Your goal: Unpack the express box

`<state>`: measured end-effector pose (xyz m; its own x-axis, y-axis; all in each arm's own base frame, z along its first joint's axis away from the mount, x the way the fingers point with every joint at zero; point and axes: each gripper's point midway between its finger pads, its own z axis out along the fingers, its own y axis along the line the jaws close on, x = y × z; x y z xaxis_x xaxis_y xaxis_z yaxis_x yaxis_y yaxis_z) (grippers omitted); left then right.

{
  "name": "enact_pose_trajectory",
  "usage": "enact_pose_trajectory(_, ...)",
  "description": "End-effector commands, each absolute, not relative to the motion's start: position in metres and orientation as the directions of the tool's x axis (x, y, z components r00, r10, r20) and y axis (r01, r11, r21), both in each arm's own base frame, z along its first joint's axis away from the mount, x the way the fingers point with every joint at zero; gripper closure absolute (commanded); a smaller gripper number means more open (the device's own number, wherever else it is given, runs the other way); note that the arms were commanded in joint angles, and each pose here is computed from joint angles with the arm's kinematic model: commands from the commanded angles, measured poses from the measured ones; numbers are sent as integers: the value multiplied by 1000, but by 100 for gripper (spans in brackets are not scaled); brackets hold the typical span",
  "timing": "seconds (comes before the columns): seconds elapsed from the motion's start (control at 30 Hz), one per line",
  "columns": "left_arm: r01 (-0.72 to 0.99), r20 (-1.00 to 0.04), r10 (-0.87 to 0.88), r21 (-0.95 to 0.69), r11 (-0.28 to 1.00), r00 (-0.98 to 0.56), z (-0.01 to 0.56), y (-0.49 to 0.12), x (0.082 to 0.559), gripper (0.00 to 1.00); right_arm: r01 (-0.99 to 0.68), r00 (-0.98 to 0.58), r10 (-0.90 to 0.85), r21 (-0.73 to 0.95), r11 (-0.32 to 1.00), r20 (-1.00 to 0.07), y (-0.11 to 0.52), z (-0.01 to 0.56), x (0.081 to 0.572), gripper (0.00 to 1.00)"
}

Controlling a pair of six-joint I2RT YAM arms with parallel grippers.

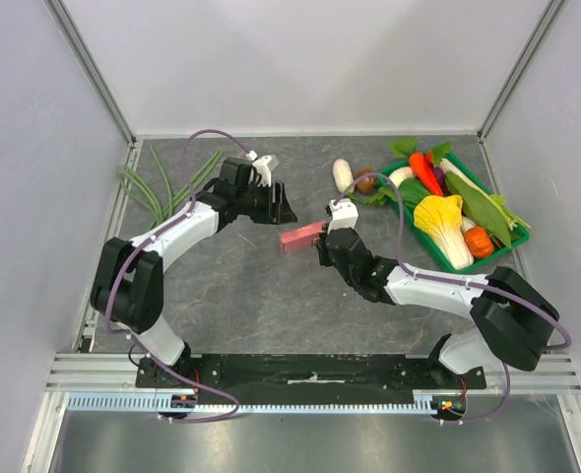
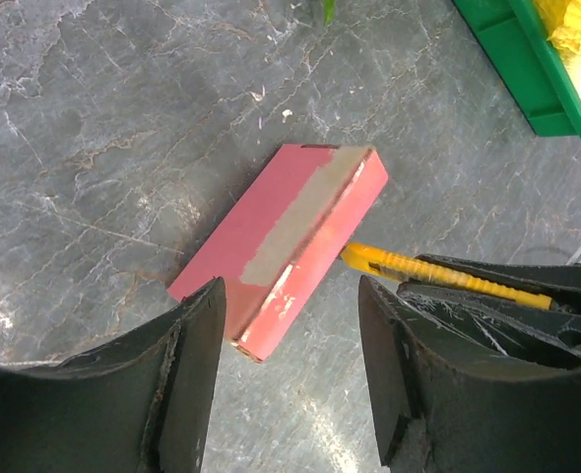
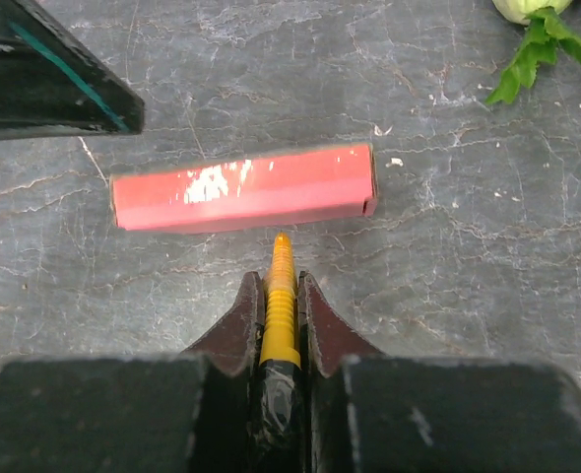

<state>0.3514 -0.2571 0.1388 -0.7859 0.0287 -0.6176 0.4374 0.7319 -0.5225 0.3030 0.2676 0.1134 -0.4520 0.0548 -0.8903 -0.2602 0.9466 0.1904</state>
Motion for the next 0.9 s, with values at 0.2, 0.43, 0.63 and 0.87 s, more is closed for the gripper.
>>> enact_pose_trajectory(0.2, 601, -714, 143, -444, 664, -686, 135, -274, 378, 35, -267, -402, 93, 214, 940, -911, 279, 135, 323, 100)
enact_pose_trajectory(0.43, 625, -749, 176, -372, 686, -639, 131, -273, 395, 34, -248, -403, 111, 225, 942, -908, 266, 142, 316, 100)
enact_pose_trajectory(0.63, 549, -749, 137, -334, 766, -648, 135, -265, 417, 34, -219, -432, 118, 231, 948, -894, 260, 138, 314, 100)
enact_pose_trajectory(0.87, 583, -782, 188, -257, 771, -594, 132, -271, 449, 31, -209, -446, 106, 219, 953, -889, 264, 152, 326, 100)
